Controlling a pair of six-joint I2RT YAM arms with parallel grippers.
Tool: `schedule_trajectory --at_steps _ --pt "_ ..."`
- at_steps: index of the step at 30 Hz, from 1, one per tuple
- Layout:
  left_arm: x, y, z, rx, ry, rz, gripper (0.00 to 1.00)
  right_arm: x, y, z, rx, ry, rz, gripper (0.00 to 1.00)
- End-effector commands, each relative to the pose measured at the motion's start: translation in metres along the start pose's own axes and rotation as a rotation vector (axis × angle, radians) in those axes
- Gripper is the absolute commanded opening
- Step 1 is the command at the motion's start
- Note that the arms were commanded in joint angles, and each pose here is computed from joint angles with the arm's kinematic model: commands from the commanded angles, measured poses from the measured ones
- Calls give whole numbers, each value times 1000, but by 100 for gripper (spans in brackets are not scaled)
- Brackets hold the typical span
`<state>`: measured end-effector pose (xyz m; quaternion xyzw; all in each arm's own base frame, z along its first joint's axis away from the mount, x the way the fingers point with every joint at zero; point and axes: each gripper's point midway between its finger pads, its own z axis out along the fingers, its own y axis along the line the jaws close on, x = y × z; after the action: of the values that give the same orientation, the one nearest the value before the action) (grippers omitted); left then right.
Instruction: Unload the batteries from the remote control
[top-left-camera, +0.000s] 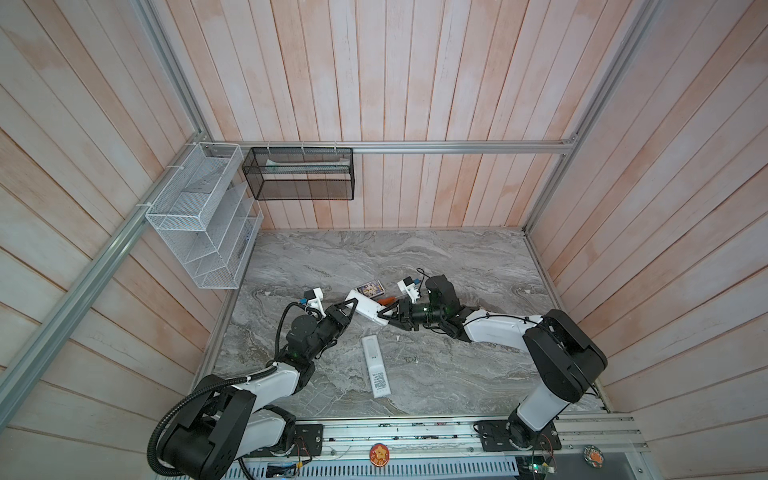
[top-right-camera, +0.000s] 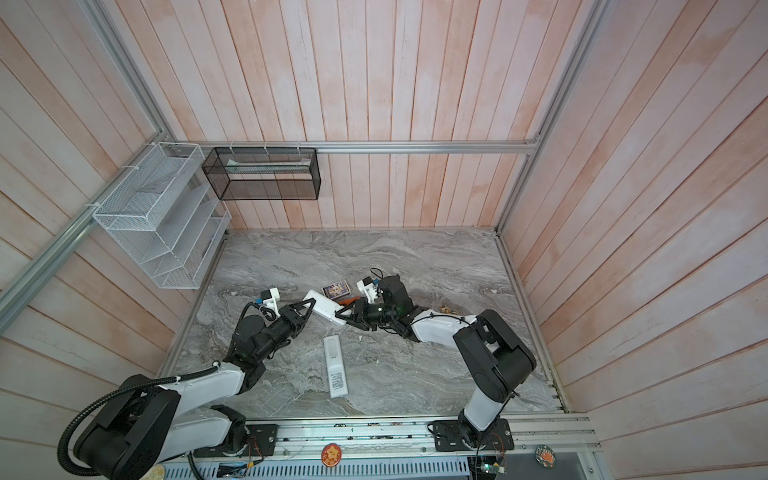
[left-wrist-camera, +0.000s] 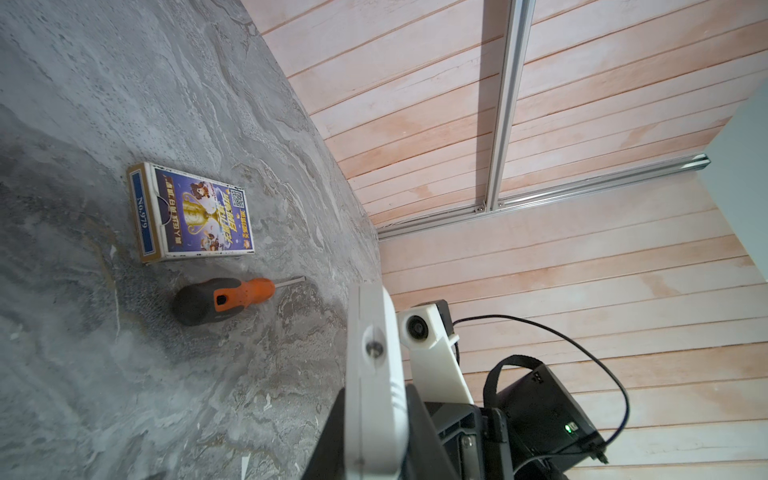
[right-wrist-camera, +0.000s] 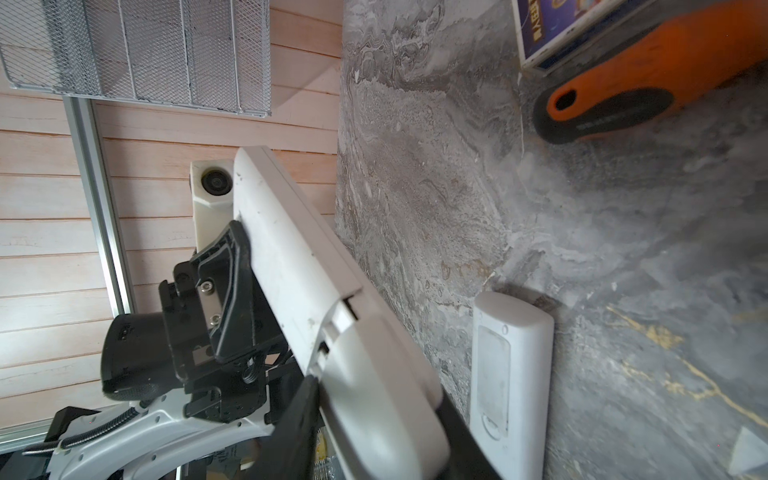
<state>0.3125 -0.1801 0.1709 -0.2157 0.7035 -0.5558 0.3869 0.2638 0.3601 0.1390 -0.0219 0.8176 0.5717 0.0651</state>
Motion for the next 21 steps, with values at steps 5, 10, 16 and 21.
schedule_trajectory --at_steps 5,10,16,21 --pt "-13 -40 1 120 -32 55 1 -1 -18 -6 57 -27 23 37" --pt "-11 -35 2 102 -23 71 1 -3 -12 -9 55 -32 6 42" --pt "-8 -33 4 104 -8 66 0 -5 -5 -10 41 -37 -7 51" --pt "-5 -29 6 106 7 48 0 -7 0 -9 22 -44 -10 50"
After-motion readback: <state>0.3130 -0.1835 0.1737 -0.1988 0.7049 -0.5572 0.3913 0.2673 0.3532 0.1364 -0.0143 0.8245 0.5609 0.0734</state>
